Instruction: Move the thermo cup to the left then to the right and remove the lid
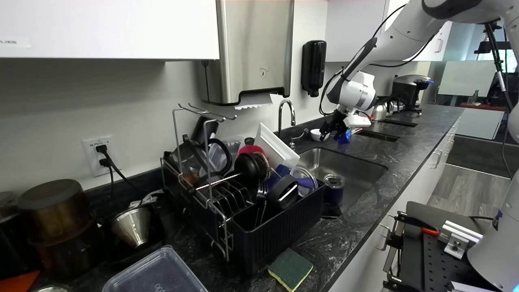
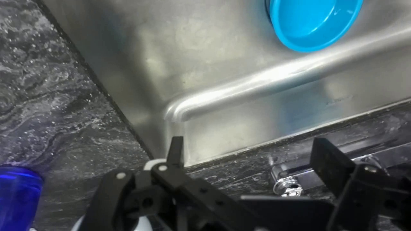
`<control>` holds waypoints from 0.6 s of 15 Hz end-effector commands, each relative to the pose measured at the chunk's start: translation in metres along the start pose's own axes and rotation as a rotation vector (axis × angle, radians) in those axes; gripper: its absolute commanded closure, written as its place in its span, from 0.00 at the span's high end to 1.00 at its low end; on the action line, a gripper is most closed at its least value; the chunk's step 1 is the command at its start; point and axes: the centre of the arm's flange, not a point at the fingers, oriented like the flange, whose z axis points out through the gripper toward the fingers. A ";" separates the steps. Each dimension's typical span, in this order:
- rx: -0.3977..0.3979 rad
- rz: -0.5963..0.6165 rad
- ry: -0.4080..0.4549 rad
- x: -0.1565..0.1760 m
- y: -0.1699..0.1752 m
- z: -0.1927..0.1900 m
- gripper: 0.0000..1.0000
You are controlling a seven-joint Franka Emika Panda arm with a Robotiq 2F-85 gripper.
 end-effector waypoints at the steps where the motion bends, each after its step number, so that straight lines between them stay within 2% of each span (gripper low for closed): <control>1: 0.027 -0.184 0.005 -0.011 0.002 0.002 1.00; 5: 0.054 -0.305 -0.008 -0.010 0.001 0.004 1.00; 9: 0.111 -0.403 -0.063 -0.005 0.002 0.008 1.00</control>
